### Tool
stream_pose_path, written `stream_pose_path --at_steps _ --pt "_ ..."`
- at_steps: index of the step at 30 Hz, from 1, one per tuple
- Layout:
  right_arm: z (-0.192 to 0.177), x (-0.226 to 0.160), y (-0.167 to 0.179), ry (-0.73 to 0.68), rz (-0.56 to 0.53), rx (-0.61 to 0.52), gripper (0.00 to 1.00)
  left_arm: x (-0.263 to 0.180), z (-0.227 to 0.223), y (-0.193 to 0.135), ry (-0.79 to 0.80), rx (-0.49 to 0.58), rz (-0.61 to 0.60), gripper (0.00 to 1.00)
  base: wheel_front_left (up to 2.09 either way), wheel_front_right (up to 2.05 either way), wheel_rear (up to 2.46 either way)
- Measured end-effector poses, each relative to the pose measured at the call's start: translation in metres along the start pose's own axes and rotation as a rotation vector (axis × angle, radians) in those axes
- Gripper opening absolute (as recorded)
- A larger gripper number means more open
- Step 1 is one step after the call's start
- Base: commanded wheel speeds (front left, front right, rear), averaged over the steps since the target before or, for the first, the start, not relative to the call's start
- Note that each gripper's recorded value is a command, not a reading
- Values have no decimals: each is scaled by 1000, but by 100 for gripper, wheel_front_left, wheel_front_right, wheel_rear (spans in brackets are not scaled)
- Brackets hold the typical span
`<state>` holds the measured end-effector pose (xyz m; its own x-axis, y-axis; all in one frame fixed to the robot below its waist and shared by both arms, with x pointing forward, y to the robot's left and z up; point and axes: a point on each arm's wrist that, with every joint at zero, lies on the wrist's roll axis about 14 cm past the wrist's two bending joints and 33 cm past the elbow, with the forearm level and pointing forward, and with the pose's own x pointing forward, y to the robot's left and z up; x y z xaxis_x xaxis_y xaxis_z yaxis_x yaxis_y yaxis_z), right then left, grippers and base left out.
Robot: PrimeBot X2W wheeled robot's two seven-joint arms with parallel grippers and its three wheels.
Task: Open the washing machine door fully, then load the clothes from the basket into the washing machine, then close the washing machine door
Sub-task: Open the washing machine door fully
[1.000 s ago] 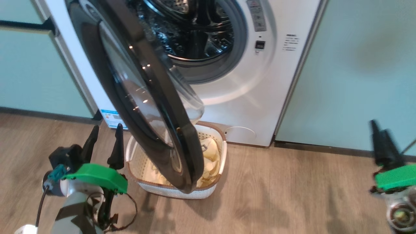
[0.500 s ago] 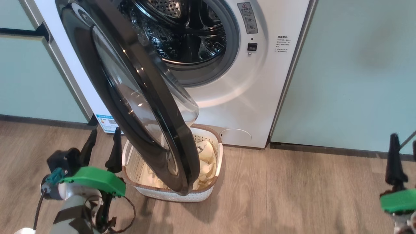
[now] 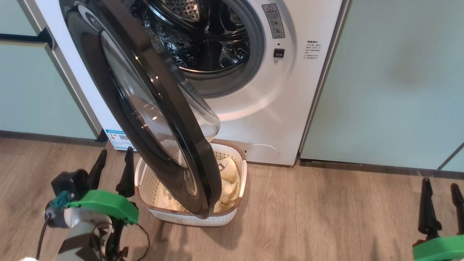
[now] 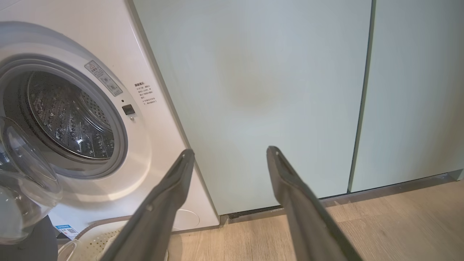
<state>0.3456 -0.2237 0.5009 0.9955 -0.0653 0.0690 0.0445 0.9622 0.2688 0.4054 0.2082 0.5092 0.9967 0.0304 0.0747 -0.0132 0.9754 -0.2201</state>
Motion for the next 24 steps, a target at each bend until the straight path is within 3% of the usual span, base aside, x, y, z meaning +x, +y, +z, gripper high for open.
stream_pose_path --at_steps 24 --pt "-7 -2 1 27 12 -70 100 -4 -8 5 25 -3 12 100 0 0 0"
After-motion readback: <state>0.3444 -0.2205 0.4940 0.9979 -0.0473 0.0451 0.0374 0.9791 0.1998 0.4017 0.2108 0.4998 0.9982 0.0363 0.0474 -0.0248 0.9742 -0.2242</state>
